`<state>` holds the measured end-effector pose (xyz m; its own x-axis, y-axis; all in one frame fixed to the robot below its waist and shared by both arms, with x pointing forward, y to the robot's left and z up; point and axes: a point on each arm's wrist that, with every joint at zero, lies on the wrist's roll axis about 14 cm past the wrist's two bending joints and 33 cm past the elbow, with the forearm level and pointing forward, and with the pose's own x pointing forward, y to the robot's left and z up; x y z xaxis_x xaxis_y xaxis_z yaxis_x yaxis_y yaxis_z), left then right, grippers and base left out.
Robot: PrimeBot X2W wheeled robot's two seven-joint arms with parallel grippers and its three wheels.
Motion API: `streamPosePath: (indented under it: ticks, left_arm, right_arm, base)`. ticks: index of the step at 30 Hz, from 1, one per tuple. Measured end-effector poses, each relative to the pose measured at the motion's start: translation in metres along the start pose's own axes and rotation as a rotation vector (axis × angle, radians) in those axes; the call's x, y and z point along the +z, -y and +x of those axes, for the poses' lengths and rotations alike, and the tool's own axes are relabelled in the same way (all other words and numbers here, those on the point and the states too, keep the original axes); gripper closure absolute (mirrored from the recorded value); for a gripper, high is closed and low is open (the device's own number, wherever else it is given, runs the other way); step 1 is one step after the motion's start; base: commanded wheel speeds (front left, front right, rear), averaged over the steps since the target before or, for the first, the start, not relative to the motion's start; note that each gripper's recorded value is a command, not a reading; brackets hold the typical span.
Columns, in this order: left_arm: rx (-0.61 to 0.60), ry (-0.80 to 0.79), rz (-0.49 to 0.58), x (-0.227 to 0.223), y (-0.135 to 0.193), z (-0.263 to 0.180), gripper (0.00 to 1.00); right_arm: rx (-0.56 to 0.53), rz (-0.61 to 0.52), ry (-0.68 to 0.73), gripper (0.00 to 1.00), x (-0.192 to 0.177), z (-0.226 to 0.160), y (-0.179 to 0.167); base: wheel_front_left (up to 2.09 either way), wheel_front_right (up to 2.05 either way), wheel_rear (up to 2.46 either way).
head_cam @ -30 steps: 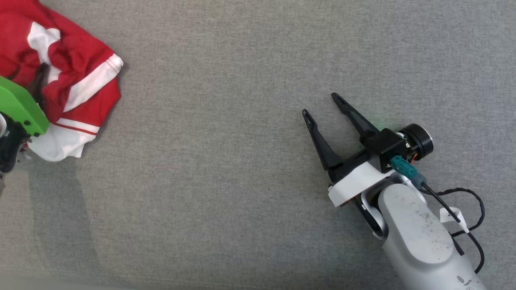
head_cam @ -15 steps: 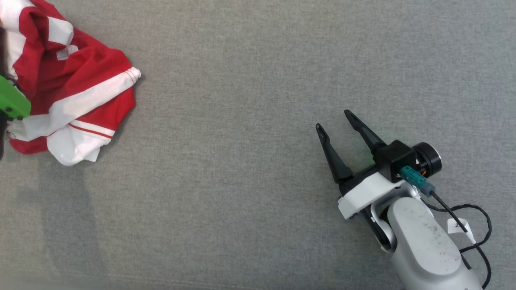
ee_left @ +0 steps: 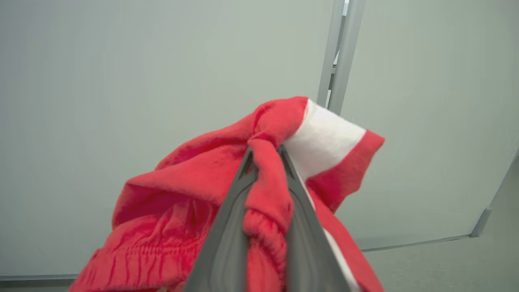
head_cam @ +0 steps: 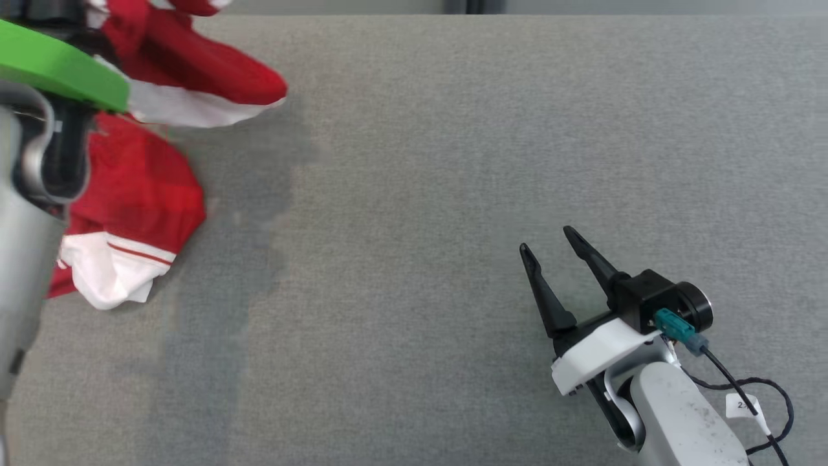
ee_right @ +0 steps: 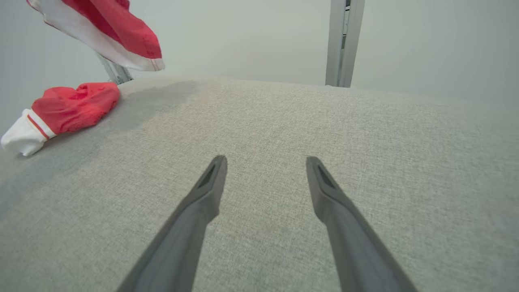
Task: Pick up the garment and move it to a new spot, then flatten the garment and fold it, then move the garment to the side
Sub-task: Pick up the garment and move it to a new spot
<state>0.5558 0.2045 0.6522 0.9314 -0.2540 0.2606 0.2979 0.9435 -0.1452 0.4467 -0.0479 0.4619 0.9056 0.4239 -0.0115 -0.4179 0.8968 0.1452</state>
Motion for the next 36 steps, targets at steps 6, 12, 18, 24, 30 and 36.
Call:
streamPosePath:
  ticks: [6, 12, 18, 24, 30, 36]
  left_arm:
    - [-0.208, 0.082, -0.148, 0.001, 0.106, 0.016, 1.00]
    - [-0.365, 0.084, -0.327, -0.010, 0.202, 0.018, 1.00]
    - [-0.400, -0.007, -0.422, -0.051, 0.247, 0.001, 1.00]
    - [-0.289, -0.144, -0.353, -0.114, 0.218, -0.034, 0.00]
    - [-0.128, -0.258, -0.256, -0.162, 0.162, -0.087, 0.00]
    - [0.004, -0.267, -0.165, -0.163, 0.117, -0.130, 0.00]
  right_arm:
    - [-0.076, -0.017, 0.022, 0.00, 0.013, -0.026, 0.020]
    - [-0.172, -0.032, 0.035, 0.00, 0.022, -0.055, 0.044]
    - [-0.264, -0.020, 0.055, 0.00, 0.029, -0.082, 0.064]
    - [-0.299, -0.007, 0.049, 0.00, 0.026, -0.095, 0.070]
    - [-0.282, 0.003, 0.057, 0.00, 0.028, -0.091, 0.064]
    - [-0.283, 0.008, 0.059, 0.00, 0.028, -0.094, 0.062]
  base:
    - [0.00, 0.00, 0.00]
    - [0.00, 0.00, 0.00]
    - [0.00, 0.00, 0.00]
    - [0.00, 0.00, 0.00]
    - [0.00, 0.00, 0.00]
    - [0.00, 0.00, 0.00]
